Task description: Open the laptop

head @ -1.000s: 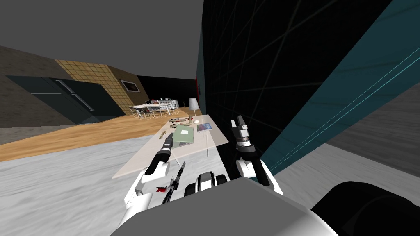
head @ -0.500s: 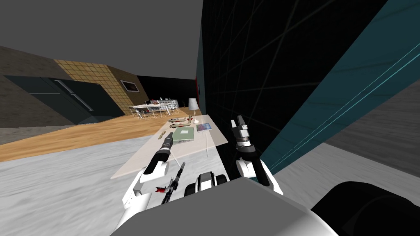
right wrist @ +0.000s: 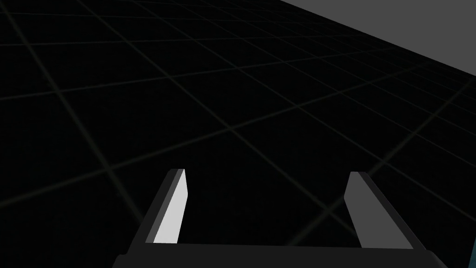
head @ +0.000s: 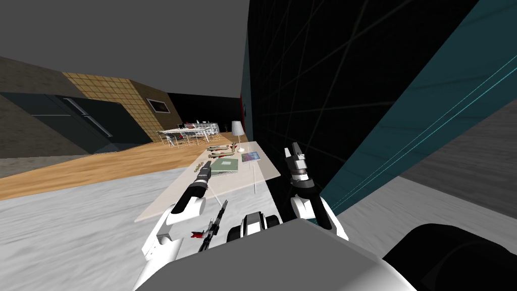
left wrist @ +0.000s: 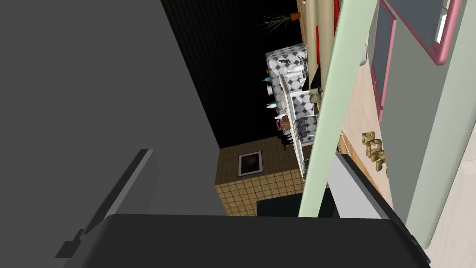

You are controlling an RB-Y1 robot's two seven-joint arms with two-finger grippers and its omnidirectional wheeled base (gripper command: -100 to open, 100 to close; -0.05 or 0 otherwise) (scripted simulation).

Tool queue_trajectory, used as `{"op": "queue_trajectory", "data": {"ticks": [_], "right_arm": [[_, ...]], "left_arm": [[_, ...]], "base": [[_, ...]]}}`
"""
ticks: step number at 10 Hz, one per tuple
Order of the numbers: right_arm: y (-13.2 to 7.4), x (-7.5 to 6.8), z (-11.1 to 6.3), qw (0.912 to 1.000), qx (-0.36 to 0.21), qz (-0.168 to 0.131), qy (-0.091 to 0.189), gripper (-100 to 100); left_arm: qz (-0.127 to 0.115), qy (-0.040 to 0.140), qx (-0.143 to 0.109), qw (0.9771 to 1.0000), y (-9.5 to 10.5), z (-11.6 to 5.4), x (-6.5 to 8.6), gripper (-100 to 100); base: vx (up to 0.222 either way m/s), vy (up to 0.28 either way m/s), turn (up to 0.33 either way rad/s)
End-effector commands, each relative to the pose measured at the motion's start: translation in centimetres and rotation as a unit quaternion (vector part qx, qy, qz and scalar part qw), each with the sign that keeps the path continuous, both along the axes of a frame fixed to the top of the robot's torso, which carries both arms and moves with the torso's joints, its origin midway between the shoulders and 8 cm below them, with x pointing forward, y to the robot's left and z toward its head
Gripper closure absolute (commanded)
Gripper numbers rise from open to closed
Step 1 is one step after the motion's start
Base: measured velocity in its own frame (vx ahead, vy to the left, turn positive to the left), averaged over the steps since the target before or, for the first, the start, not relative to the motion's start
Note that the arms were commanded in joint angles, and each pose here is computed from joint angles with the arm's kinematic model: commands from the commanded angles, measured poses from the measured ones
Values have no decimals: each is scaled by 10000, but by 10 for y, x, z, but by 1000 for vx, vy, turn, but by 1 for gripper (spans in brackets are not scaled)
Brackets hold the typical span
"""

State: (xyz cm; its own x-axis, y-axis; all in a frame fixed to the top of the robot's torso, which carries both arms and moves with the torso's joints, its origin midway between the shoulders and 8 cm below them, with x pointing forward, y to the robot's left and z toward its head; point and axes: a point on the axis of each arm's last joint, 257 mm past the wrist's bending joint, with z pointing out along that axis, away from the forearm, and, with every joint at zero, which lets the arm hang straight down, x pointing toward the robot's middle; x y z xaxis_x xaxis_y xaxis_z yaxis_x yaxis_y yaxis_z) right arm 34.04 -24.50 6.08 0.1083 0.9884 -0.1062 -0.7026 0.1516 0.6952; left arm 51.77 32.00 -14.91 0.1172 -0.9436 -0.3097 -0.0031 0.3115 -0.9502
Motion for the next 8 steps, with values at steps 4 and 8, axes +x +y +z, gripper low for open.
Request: {"op": "queue_trajectory", "data": {"ticks": [4, 8], "right_arm": [[0, 0, 0, 10000, 0, 0, 0, 0], [0, 0, 0, 10000, 0, 0, 0, 0]], "left_arm": [[-5, -49, 9, 10000, -1, 17, -1, 0], [-7, -51, 8, 10000, -1, 17, -1, 0]], "base": [[2, 1, -5], [0, 0, 0]]}}
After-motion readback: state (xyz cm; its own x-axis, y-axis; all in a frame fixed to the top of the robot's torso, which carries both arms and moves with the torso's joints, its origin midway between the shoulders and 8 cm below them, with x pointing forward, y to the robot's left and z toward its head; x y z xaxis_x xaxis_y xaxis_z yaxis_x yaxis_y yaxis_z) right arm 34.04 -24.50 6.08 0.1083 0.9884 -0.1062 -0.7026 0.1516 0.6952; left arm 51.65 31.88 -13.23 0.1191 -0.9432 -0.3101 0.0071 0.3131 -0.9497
